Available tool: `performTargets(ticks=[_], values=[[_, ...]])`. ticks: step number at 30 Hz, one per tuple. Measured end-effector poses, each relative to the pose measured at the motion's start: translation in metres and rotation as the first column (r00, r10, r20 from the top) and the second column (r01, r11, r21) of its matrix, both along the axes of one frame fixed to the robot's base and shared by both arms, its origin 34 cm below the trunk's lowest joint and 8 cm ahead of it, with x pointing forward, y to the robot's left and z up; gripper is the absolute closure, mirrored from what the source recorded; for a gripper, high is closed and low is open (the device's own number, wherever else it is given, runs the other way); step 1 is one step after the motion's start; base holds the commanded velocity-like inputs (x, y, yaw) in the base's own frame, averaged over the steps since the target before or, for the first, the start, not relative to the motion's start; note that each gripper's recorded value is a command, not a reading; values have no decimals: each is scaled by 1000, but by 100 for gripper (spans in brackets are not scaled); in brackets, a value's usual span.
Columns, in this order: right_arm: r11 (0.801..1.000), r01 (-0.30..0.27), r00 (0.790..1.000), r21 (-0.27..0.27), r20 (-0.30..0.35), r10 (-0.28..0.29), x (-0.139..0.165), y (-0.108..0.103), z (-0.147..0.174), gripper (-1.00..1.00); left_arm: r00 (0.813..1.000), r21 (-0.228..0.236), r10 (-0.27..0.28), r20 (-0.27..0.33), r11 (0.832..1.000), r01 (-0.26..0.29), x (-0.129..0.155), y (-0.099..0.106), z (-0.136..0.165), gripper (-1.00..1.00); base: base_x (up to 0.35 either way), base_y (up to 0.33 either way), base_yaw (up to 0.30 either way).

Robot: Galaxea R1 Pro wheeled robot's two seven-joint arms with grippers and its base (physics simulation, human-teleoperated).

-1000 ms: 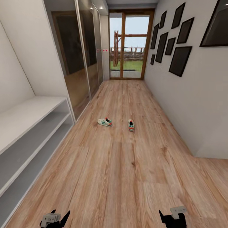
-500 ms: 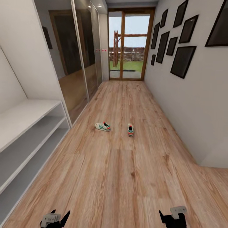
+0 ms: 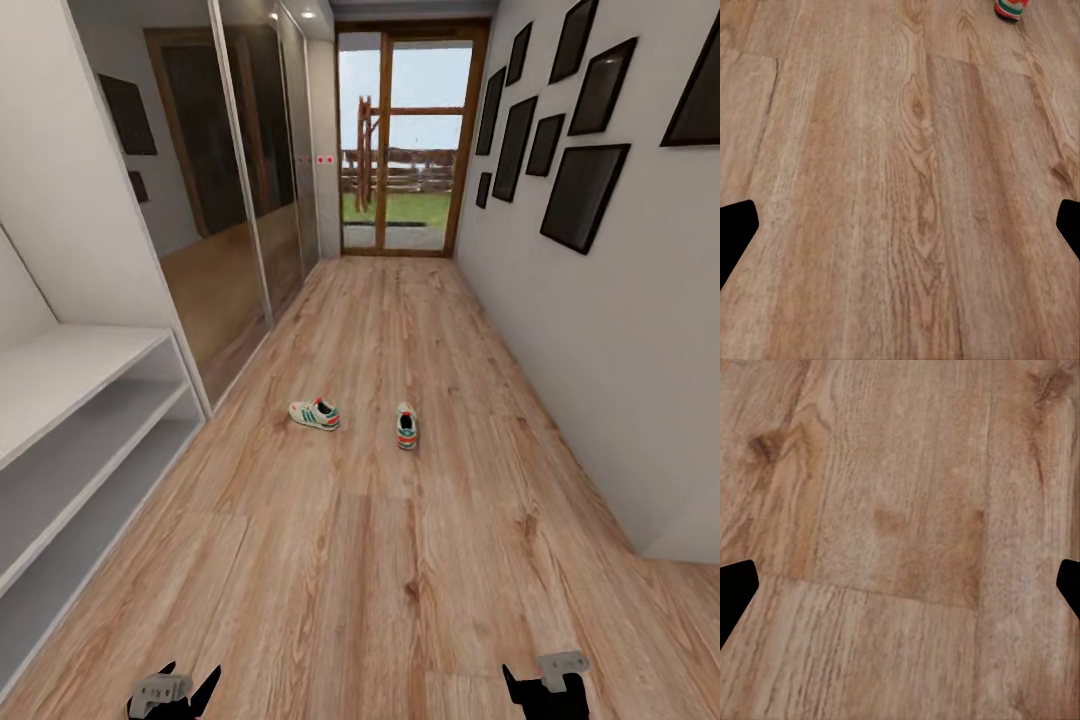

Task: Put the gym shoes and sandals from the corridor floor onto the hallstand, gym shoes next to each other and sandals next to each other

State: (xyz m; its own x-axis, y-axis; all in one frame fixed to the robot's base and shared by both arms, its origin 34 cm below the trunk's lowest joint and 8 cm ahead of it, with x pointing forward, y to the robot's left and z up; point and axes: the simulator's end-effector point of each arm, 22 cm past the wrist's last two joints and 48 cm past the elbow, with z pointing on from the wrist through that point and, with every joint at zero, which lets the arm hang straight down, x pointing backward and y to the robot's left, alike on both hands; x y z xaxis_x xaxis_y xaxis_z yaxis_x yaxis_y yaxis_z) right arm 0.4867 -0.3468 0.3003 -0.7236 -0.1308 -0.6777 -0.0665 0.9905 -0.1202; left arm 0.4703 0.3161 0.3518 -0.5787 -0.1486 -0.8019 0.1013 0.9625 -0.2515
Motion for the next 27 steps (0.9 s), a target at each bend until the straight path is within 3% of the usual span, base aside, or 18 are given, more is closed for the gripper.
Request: performTargets(ticks=[27], values=[[1000,0,1000,0,-1,0,0,0,0,-100,1000,2,-4,-2,1000,4,0,-1,0,-100,299,-136,0]])
